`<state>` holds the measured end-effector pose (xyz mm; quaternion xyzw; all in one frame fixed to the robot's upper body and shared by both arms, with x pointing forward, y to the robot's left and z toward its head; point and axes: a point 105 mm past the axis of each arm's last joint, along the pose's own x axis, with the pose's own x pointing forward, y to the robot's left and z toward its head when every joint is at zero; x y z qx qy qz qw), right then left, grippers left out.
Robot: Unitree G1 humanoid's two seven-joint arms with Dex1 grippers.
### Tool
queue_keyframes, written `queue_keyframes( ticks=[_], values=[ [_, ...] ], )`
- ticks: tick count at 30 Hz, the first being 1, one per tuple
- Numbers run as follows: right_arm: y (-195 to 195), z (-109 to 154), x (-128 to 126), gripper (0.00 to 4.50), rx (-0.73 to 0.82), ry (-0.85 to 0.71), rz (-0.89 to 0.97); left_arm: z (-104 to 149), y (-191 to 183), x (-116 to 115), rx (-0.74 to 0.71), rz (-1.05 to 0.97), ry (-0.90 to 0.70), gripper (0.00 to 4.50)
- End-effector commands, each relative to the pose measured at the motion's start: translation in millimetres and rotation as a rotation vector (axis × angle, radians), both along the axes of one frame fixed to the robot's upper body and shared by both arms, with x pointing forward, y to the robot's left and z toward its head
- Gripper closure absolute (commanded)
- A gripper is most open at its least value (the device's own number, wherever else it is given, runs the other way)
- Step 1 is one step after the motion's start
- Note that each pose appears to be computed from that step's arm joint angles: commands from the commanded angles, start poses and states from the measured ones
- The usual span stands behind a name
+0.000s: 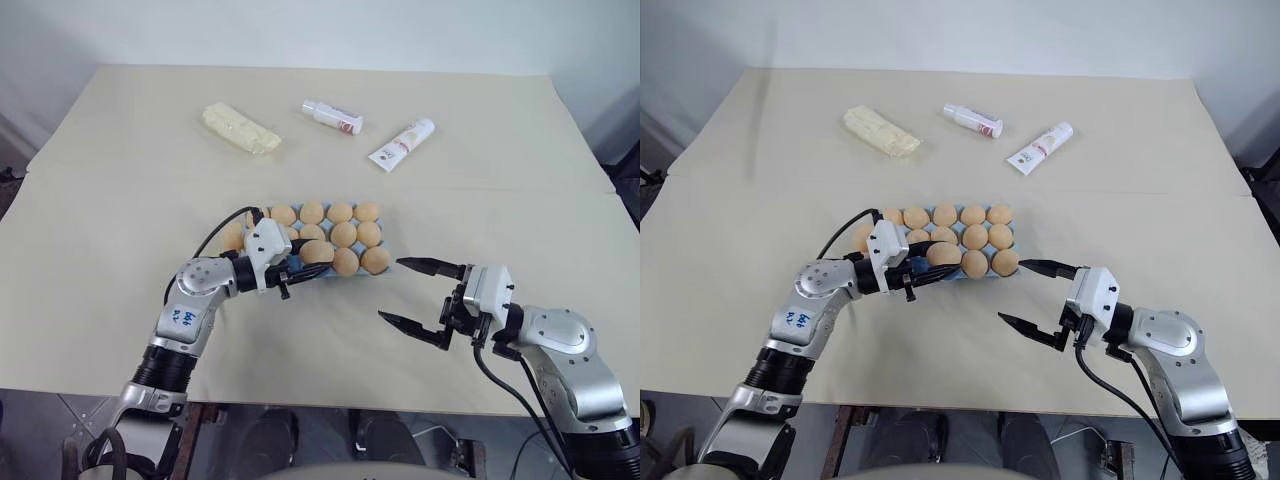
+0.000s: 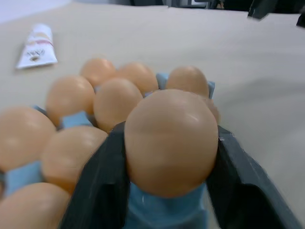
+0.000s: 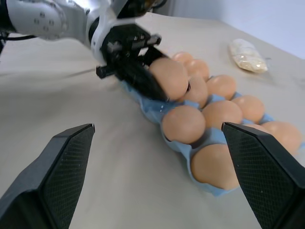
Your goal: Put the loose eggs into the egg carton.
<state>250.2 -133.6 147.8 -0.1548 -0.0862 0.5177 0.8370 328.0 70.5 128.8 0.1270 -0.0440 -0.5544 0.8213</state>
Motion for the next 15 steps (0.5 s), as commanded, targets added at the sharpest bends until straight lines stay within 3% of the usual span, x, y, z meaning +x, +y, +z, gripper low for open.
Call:
queue_keyframes(
  ticks=[1, 4, 10, 15],
  values=[
    [5, 10, -6, 0.0, 0.018, -0.053, 0.005, 11, -4, -2, -0.016, -0.023, -0.051, 0.99],
    [4, 8, -7, 0.0, 0.024, -0.05, -0.003, 13, 4, -6, -0.007, -0.01, -0.079, 0.08],
    [6, 3, -7, 0.0, 0.03, -0.025, 0.016, 32, 51, -22, 0.005, 0.066, -0.141, 0.03],
    [14, -1, -4, 0.0, 0.025, -0.014, 0.082, 28, 118, -44, 0.096, 0.211, -0.114, 0.03]
  ],
)
